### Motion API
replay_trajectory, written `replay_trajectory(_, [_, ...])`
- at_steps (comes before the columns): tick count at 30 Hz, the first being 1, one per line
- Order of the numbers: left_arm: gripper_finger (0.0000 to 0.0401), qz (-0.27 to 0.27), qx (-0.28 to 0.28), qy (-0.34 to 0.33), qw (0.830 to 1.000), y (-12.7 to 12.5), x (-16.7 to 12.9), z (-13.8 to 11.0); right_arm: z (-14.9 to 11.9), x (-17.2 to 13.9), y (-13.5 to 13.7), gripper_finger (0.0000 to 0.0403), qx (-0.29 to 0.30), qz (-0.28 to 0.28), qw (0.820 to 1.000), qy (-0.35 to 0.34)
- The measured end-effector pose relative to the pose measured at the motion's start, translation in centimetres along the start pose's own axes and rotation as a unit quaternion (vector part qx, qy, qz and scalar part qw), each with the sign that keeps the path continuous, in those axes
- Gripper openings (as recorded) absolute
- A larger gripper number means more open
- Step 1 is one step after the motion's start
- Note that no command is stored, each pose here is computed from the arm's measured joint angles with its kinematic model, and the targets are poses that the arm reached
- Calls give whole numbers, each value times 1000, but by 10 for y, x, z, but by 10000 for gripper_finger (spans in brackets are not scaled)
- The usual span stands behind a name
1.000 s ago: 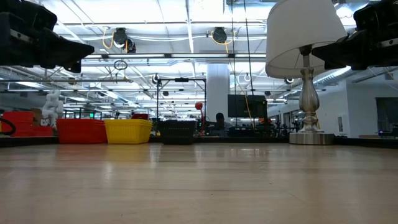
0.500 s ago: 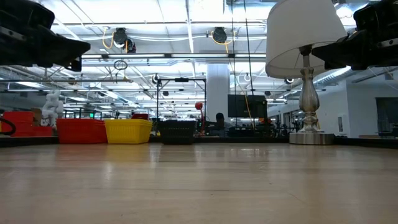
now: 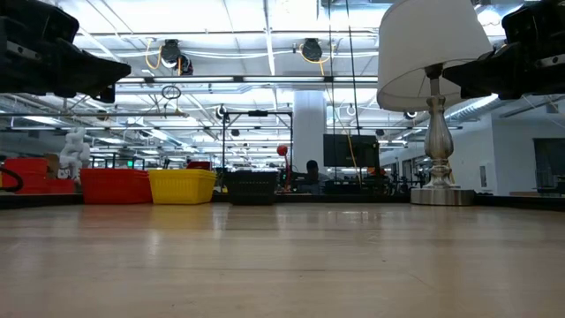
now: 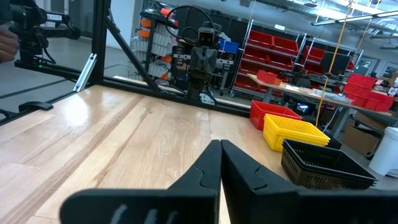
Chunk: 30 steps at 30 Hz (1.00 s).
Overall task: Stack baskets by color
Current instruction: Return to Home Position
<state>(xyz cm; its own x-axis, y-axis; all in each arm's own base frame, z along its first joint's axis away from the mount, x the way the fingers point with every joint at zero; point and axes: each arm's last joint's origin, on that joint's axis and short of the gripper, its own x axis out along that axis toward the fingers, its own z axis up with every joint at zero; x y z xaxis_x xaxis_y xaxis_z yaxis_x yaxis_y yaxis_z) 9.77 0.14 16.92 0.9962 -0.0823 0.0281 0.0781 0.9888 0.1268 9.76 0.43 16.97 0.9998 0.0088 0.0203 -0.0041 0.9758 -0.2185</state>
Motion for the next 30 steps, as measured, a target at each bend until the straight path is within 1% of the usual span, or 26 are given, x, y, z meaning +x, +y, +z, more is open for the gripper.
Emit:
replay_trajectory(4, [3,0,5,0,1000,0,0,0,0,0,0,0,0,0,1000,0])
replay_trajectory(13, [31,-3,-10,-1,1000,0,0,0,0,0,0,0,0,0,1000,0])
replay_trajectory(18, [27,12,7,3,1000,1,0,0,0,0,0,0,0,0,1000,0])
replay_trajectory(26, [3,18,4,-5,1000,1,0,1,0,0,0,0,0,0,1000,0])
replay_trajectory(30, [8,18,10,-6,1000,1,0,1,0,0,0,0,0,0,1000,0])
